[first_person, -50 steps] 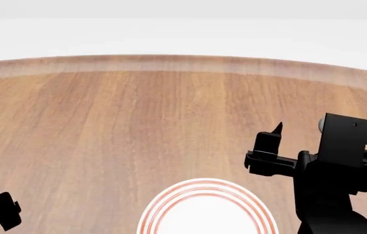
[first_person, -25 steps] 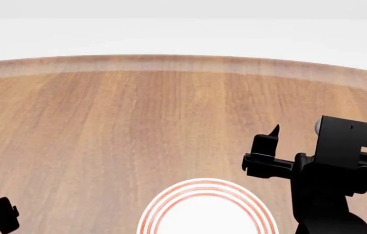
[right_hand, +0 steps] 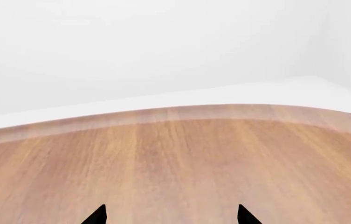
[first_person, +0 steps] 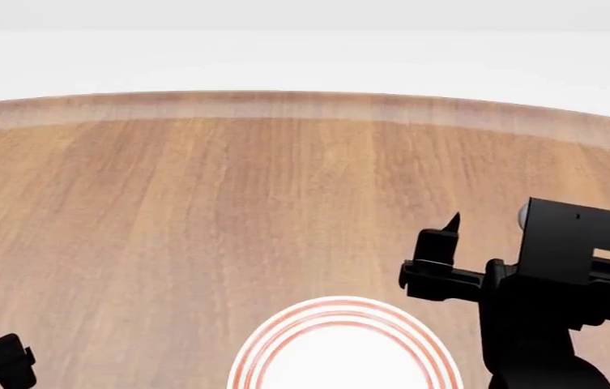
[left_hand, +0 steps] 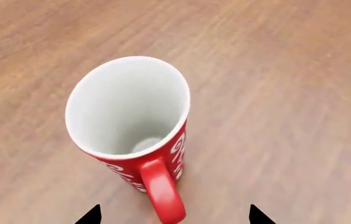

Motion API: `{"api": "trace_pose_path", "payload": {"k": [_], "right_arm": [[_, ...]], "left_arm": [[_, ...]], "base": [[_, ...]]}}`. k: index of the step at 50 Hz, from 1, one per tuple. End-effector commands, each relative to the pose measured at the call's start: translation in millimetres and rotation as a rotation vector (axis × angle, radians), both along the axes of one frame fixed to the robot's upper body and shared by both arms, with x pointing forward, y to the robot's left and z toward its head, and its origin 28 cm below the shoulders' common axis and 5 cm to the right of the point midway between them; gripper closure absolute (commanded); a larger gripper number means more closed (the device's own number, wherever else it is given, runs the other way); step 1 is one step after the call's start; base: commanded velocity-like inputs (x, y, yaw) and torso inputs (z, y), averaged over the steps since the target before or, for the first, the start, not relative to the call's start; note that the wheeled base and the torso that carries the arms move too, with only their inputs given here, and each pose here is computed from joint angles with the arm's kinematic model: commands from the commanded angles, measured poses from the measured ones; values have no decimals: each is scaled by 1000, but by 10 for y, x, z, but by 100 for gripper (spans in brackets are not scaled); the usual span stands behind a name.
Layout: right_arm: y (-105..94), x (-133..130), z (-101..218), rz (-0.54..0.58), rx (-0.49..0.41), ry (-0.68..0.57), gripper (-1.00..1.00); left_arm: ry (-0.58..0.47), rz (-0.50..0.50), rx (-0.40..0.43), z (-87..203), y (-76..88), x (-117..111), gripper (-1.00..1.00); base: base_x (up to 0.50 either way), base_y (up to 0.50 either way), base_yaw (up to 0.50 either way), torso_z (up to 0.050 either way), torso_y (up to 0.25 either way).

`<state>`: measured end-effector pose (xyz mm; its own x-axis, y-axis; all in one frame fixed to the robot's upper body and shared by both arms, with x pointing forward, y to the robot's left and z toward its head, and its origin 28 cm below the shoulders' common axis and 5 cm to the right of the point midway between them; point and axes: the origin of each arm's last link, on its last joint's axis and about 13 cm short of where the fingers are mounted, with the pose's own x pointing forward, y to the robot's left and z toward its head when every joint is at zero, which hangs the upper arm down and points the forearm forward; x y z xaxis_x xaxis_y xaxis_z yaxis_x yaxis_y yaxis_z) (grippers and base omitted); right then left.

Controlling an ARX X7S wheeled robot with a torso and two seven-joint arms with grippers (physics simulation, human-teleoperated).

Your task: Pick up the red mug and put it on the plate

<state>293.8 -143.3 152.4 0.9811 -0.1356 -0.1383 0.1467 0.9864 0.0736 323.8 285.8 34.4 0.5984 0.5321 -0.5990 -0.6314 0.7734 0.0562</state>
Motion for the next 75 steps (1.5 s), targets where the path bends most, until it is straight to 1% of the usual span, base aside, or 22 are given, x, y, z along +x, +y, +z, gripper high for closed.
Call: {"api": "trace_pose_path", "payload": {"k": [1,17,22,23,44,48,50,53,55,57,58,59,61,62,63,66,67,68,72,75], "right_arm": [[8,5,-44,3,-1,5,-100],[11,0,-51,4,1,7,-100],[7,0,-62,3,2,8,-100],[5,2,-66,3,4,9,-100],[10,8,-87,4,9,12,-100],[13,11,-88,5,9,14,-100],[15,16,-84,5,8,14,-100],[19,19,-81,6,10,13,-100],[19,18,-78,6,10,13,-100],[17,15,-74,7,11,11,-100],[17,14,-75,6,11,11,-100],[15,14,-76,6,11,12,-100],[12,11,-74,5,13,11,-100],[9,13,-73,4,13,11,-100],[8,13,-72,3,13,11,-100],[7,9,-65,3,14,9,-100],[8,10,-65,2,14,9,-100],[9,10,-66,3,14,9,-100],[10,7,-69,3,14,9,-100],[12,11,-68,3,15,10,-100]], "left_arm": [[26,0,-21,20,25,52,-100],[75,20,-59,10,88,108,-100],[71,29,-59,14,91,110,-100],[71,38,-60,15,92,109,100],[68,35,-61,7,86,103,100],[57,27,-47,18,83,100,100],[53,8,-25,36,67,93,100],[47,13,-26,107,77,89,100],[23,-10,-20,184,78,78,100],[27,-37,9,241,67,64,100],[16,-65,35,262,55,56,100],[-10,-97,14,280,45,45,100],[-21,-139,40,315,22,28,100],[-30,-167,66,331,4,21,100],[-31,-173,67,339,-3,16,100],[-49,-238,79,383,-51,-16,100],[-52,-249,94,389,-61,-21,100],[-58,-287,93,403,-90,-35,100],[-57,-371,111,426,-154,-60,100],[-58,-409,106,444,-188,-60,100]], "base": [[0,0,0,0,0],[0,0,0,0,0],[0,0,0,0,0],[0,0,0,0,0],[0,0,0,0,0],[0,0,0,0,0],[0,0,0,0,0],[0,0,0,0,0],[0,0,0,0,0],[0,0,0,0,0],[0,0,0,0,0],[0,0,0,0,0],[0,0,0,0,0],[0,0,0,0,0],[0,0,0,0,0],[0,0,0,0,0],[0,0,0,0,0],[0,0,0,0,0],[0,0,0,0,0],[0,0,0,0,0]]}}
